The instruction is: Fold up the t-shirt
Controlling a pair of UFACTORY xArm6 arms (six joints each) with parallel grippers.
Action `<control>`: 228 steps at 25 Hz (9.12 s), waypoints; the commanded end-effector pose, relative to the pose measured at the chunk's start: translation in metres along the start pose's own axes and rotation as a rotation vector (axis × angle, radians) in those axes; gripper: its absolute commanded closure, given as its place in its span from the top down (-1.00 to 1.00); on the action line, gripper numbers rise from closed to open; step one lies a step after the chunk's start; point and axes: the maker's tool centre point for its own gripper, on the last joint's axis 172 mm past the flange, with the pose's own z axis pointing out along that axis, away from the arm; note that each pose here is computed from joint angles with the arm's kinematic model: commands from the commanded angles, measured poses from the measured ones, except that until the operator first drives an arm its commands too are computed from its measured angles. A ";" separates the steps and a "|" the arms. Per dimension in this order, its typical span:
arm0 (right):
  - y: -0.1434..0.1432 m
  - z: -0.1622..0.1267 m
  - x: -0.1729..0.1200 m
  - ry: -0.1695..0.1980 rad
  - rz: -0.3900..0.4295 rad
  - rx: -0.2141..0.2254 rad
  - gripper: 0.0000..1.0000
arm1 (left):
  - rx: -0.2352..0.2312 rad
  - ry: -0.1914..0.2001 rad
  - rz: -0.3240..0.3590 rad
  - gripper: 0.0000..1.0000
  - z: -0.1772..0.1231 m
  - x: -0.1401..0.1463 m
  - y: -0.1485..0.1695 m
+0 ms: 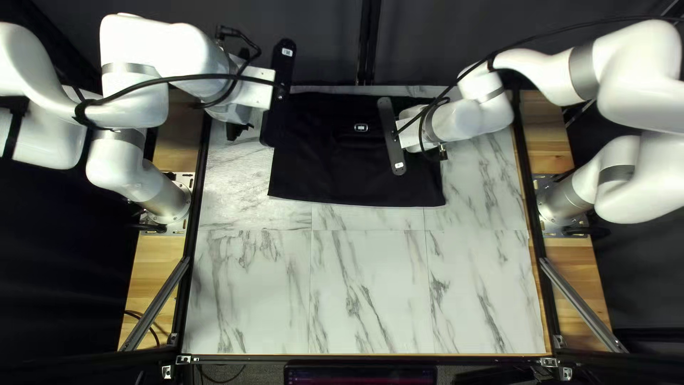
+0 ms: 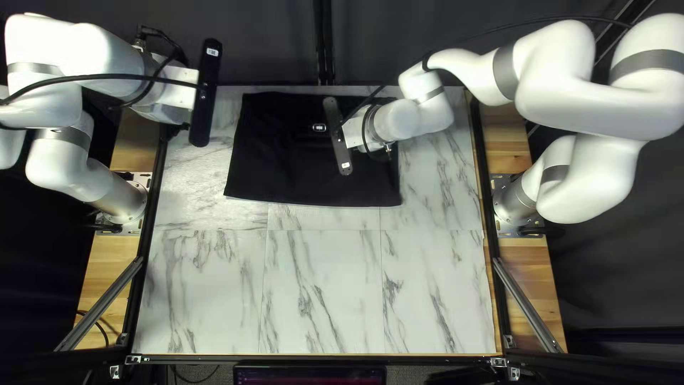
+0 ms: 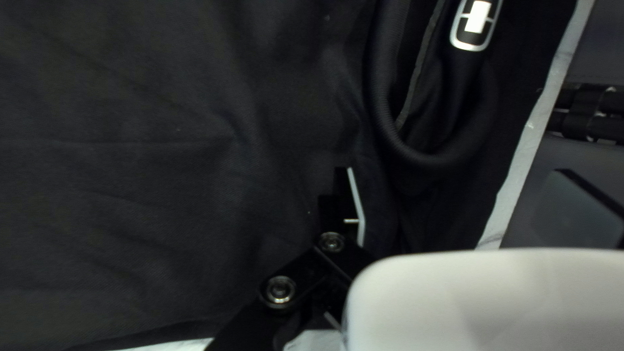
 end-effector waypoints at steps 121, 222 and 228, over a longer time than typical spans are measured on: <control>0.141 0.065 0.050 -0.013 -0.126 -0.149 1.00 | 0.000 0.000 0.000 1.00 0.000 0.000 0.000; 0.023 -0.047 0.115 0.098 -0.107 0.129 1.00 | 0.000 0.000 0.000 1.00 0.000 0.000 0.000; 0.024 -0.046 0.111 0.096 -0.114 0.134 1.00 | 0.000 0.000 0.000 1.00 0.000 0.000 0.000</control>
